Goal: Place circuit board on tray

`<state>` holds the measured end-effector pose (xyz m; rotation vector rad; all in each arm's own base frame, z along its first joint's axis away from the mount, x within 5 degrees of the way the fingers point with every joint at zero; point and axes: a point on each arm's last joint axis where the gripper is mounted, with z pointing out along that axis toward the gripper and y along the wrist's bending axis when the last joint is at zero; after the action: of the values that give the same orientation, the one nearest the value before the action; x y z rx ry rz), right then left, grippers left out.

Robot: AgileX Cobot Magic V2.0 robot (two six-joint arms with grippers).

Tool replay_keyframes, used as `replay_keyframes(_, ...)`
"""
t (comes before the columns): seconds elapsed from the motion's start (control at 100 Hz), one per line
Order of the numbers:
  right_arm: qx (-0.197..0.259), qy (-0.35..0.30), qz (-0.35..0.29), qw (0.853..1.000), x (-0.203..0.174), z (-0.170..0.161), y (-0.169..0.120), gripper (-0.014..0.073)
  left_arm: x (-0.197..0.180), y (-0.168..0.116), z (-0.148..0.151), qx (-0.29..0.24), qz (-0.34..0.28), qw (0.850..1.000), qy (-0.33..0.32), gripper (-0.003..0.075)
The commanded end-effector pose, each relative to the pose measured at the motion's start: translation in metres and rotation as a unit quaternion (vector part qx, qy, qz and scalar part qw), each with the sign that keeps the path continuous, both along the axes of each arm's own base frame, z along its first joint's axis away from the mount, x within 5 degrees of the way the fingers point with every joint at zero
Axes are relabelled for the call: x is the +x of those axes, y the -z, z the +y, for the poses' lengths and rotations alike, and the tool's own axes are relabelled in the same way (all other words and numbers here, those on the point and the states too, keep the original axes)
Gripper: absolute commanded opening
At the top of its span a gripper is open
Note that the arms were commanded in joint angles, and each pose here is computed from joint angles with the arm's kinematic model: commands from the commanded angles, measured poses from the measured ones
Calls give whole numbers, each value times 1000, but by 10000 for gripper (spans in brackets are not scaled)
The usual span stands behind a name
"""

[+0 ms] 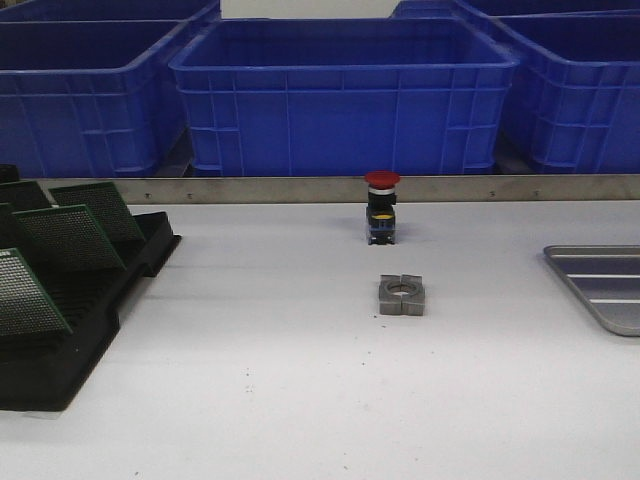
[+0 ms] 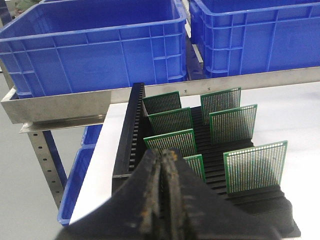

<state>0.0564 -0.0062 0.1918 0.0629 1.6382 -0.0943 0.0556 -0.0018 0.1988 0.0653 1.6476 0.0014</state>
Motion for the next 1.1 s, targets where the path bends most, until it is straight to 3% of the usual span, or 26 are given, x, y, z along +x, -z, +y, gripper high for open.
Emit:
replay_keyframes(0.0, -10, -2, -49, 999, -1, 1, -8, -59, -1, 0, 0, -4, -44, 999, 0, -17)
replay_keyframes(0.18, -10, -2, -49, 999, -1, 1, -8, -59, -1, -2, 0, -4, -57, 998, 1, -17)
replay_keyframes(0.38, -10, -2, -49, 999, -1, 1, -8, -59, -3, -18, -1, -7, -130, 991, 5, -17)
replay_keyframes(0.62, -10, -2, -49, 999, -1, 1, -8, -59, -11, -48, 0, -6, -114, 993, 0, -17)
replay_keyframes(0.87, -10, -2, -49, 999, -1, 1, -8, -59, -3, -88, 2, 5, 20, 1000, -12, -17)
replay_keyframes(1.09, -10, -2, -49, 999, -1, 1, -8, -59, 33, -117, 2, 45, 153, 987, -12, 8)
